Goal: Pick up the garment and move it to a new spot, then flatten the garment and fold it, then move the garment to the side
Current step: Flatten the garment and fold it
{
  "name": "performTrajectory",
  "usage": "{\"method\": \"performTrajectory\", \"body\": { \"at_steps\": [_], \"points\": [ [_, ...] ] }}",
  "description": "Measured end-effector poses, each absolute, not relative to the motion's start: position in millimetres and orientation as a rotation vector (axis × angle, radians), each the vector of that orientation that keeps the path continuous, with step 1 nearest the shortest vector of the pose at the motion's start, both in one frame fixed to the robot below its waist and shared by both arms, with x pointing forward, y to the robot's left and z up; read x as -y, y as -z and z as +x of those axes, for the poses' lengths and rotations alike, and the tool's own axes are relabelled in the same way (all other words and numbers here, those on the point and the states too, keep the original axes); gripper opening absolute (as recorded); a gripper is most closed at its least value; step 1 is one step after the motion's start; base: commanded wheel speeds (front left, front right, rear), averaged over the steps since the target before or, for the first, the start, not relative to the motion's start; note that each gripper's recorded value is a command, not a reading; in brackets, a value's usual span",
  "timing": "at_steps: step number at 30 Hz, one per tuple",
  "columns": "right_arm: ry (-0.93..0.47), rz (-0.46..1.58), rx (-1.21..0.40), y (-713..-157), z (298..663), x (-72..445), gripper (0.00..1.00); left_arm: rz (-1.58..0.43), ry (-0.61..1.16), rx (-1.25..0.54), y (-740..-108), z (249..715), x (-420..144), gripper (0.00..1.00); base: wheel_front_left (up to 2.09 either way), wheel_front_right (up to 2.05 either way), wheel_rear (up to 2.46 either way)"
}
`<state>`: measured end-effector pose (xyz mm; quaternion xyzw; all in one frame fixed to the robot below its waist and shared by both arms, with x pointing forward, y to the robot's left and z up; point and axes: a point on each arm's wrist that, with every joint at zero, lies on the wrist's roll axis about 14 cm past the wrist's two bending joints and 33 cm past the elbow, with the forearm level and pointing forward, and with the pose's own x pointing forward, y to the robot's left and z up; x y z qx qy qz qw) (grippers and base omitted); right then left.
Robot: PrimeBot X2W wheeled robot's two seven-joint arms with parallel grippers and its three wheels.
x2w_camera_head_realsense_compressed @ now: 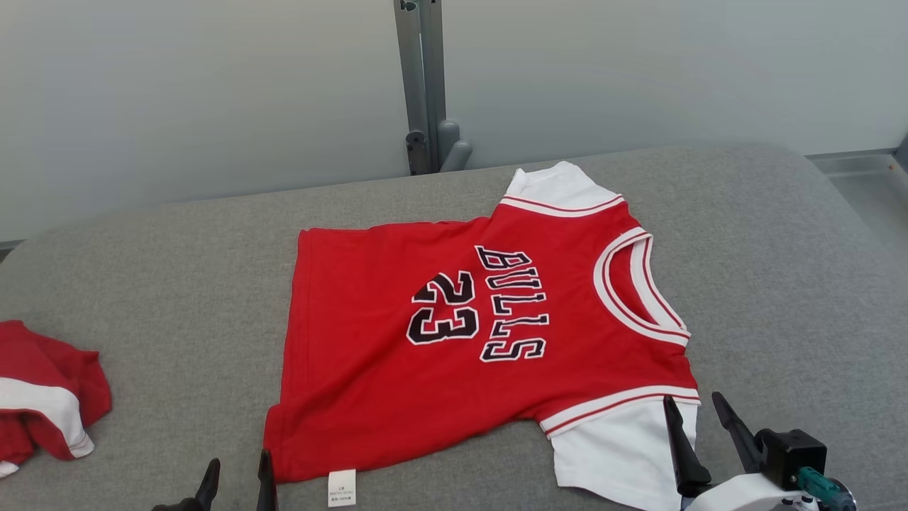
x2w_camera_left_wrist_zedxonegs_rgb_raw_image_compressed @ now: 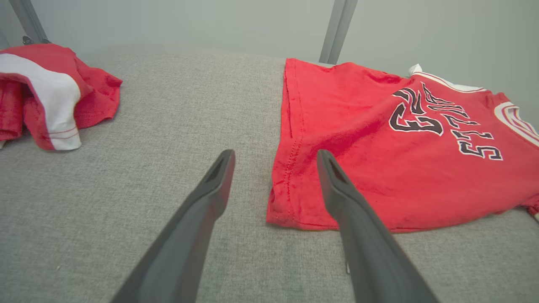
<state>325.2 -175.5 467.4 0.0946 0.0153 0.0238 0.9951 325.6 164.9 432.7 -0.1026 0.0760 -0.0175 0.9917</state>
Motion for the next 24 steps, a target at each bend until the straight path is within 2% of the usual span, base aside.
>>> {"method": "performTrajectory", "body": {
  "at_steps": [14,24],
  "points": [
    [-0.057,0.177,-0.215,-414,319,169,1.0,-0.259,0.053,-0.306,-390,327,-151,1.0,0.0,0.0,0.0],
    [-0.036,0.166,-0.236,-408,328,180,1.0,-0.298,0.056,-0.353,-376,342,-146,1.0,0.0,0.0,0.0]
  ]
}}
